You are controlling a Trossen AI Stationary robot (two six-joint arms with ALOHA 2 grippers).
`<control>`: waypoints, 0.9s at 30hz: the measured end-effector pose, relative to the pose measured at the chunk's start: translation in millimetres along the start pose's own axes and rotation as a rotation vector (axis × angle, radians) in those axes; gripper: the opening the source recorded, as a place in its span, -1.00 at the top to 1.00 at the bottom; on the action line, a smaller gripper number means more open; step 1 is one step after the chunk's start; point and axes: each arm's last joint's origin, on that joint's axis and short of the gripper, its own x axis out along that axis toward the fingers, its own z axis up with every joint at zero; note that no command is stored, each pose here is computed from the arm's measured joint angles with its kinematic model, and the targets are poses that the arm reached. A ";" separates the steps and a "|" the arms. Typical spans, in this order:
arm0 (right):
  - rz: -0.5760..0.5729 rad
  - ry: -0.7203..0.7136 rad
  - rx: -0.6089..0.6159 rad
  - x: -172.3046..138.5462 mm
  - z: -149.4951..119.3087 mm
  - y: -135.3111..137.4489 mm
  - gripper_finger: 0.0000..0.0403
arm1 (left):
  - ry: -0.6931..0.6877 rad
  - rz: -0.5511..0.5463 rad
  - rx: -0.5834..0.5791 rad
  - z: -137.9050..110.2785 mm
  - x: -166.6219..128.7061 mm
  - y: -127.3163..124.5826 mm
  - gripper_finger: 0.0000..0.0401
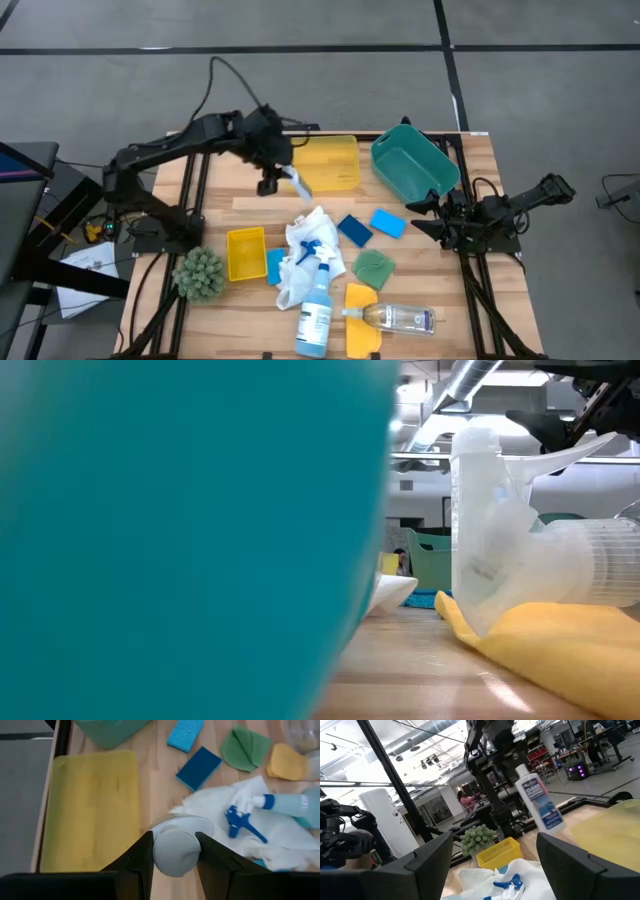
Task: Pick & Place Kitchen Items
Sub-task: Put the white cleaning bottle into the top yellow bin
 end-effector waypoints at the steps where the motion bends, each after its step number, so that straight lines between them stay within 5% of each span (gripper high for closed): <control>1: 0.000 0.000 0.000 0.0 0.0 0.0 -0.38 | 0.011 0.000 0.005 4.8 2.8 4.4 0.46; 12: 0.000 0.000 0.000 0.0 0.0 0.0 -0.38 | 0.054 0.039 0.049 47.1 31.3 64.6 0.46; 27: -0.007 0.012 -0.007 0.0 -1.3 -0.6 -0.38 | 0.087 0.041 0.057 50.5 92.9 128.5 0.46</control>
